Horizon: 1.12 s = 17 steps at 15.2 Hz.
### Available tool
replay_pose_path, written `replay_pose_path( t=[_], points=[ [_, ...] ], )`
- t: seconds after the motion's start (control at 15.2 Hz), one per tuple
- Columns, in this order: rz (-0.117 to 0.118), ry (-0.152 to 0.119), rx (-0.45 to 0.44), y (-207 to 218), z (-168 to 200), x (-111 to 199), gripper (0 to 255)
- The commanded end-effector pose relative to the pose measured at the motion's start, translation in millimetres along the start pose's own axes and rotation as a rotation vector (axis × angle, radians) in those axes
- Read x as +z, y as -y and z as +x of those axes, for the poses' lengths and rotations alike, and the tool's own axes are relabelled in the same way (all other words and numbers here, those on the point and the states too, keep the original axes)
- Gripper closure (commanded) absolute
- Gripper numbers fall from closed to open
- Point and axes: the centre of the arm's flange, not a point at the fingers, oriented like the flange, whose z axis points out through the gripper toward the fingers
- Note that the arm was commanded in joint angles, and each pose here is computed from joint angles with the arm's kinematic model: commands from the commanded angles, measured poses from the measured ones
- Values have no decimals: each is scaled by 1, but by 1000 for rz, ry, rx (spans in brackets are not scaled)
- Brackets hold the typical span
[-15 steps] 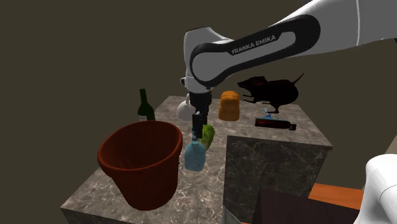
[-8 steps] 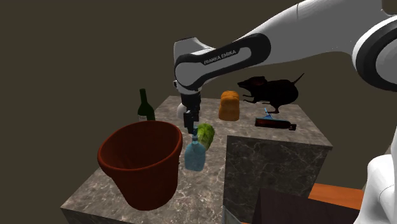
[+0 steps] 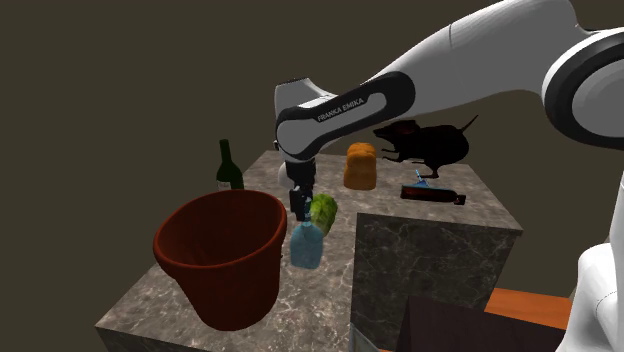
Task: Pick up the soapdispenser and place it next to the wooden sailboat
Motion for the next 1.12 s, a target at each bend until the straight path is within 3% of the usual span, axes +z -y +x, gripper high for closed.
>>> replay_pose_path(
  t=[0.0, 0.33, 0.4, 1.06],
  points=[
    [0, 0, 0, 0, 0, 2, 0],
    [0, 0, 0, 0, 0, 2, 0],
    [0, 0, 0, 0, 0, 2, 255],
    [0, 0, 0, 0, 0, -3, 255]
  ],
)
